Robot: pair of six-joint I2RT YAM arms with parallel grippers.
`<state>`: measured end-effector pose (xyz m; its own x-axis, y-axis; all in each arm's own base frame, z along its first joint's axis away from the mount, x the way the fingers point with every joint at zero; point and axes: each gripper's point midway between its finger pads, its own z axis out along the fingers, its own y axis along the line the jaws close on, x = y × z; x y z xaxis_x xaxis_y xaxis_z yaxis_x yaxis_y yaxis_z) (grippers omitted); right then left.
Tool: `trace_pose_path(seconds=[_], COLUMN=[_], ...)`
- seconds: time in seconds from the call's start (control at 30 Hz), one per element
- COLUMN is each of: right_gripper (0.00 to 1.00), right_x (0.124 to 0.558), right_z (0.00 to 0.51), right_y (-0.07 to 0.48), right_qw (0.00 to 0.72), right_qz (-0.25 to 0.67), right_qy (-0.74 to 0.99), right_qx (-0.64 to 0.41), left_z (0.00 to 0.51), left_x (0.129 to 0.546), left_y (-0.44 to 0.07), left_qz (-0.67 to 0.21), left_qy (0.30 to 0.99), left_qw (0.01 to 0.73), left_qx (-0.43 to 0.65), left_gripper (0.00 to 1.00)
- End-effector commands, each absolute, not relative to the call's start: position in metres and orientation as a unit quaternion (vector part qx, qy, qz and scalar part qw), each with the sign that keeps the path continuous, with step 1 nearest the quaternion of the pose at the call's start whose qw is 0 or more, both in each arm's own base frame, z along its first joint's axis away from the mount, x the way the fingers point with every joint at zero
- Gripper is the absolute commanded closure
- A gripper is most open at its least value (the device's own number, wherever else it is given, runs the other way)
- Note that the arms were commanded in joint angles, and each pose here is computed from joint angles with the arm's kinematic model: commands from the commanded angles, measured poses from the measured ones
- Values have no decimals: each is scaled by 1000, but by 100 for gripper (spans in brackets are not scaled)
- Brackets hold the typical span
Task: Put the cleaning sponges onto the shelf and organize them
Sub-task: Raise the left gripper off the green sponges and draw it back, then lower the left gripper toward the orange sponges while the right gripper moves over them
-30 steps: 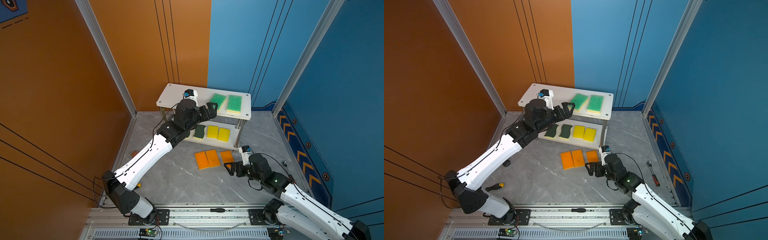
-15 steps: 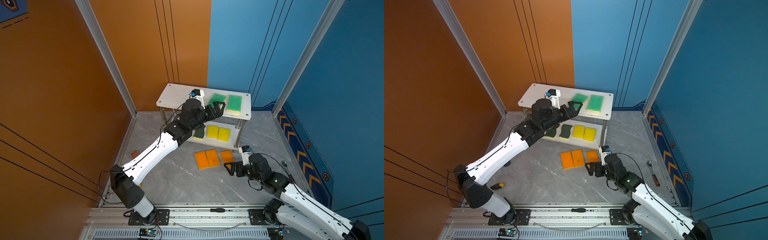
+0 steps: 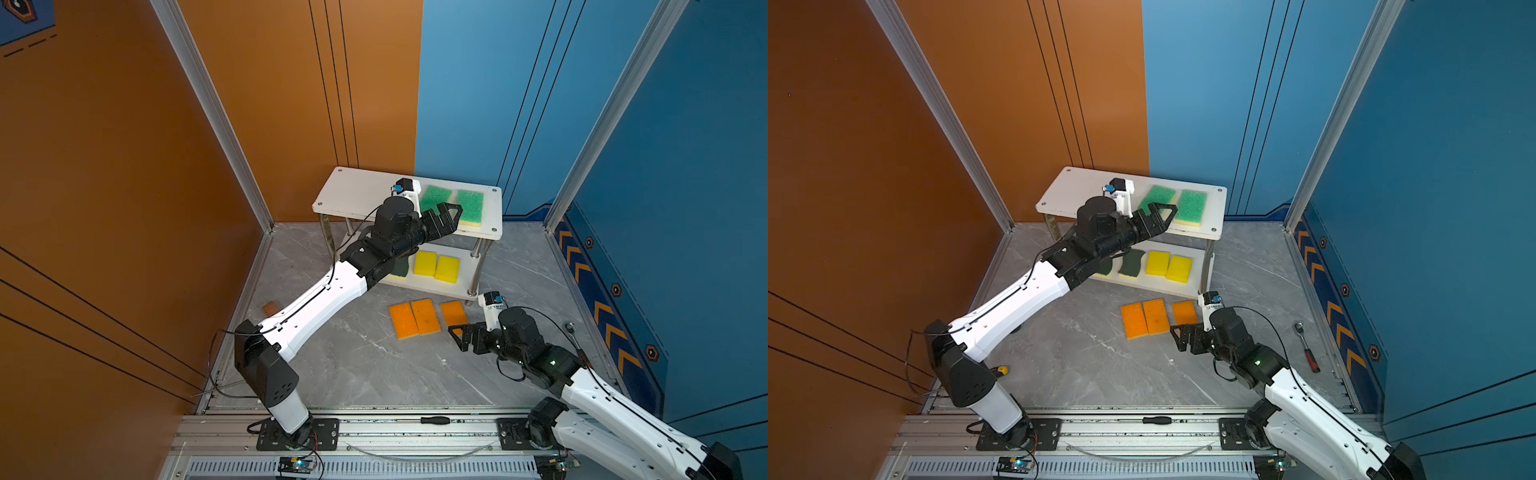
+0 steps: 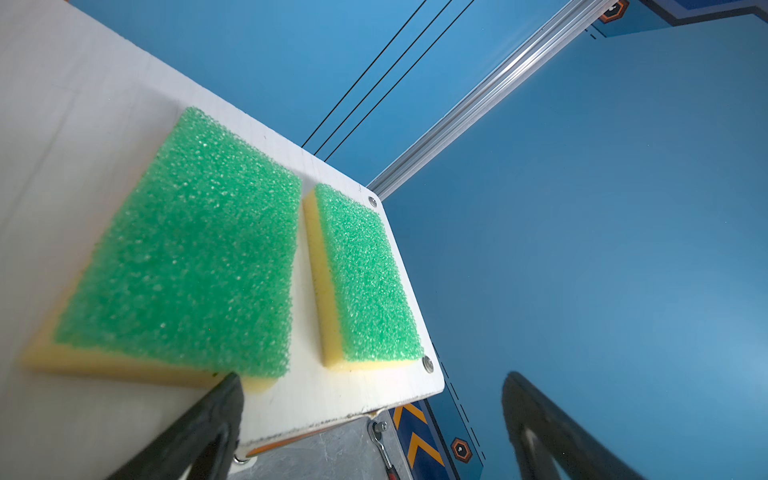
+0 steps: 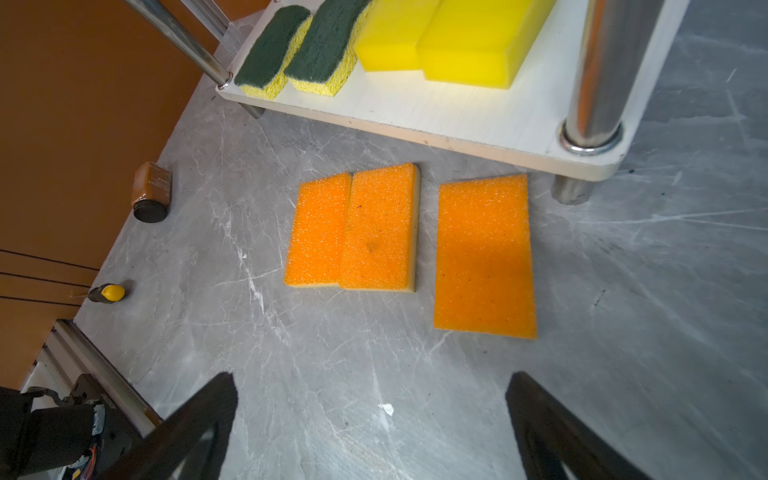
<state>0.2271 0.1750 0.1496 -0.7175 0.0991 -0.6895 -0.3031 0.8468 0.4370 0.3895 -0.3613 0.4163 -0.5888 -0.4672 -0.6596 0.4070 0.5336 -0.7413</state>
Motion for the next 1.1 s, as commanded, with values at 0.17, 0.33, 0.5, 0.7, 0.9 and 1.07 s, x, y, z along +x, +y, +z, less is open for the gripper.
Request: trace_pose_path(seconds=[0.17, 0.33, 0.5, 0.7, 0.9, 1.07], right_gripper=[0, 0, 0, 0, 0, 0], right_x=[224, 223, 224, 224, 226, 229], right_z=[145, 145, 147, 145, 141, 138], right_y=[170, 169, 169, 173, 180, 190], right_qw=[368, 368, 370, 365, 354, 348], right_qz=[264, 265, 267, 272, 276, 285], right_qy=[890, 890, 888, 889, 892, 891], right_qx=[-52, -52, -50, -50, -53, -57], left_z=[433, 435, 438, 431, 401, 360], left_x=[386, 382, 371, 347, 328, 318], left_y=[-370, -371, -371, -364, -336, -296], left_qz=[-501, -504, -512, -494, -439, -366], left_qy=[736, 734, 732, 741, 769, 805], left_qw=[456, 455, 449, 453, 463, 466], left_qx=[-9, -5, 10, 34, 31, 1], left_gripper=[2, 2, 2, 3, 2, 3])
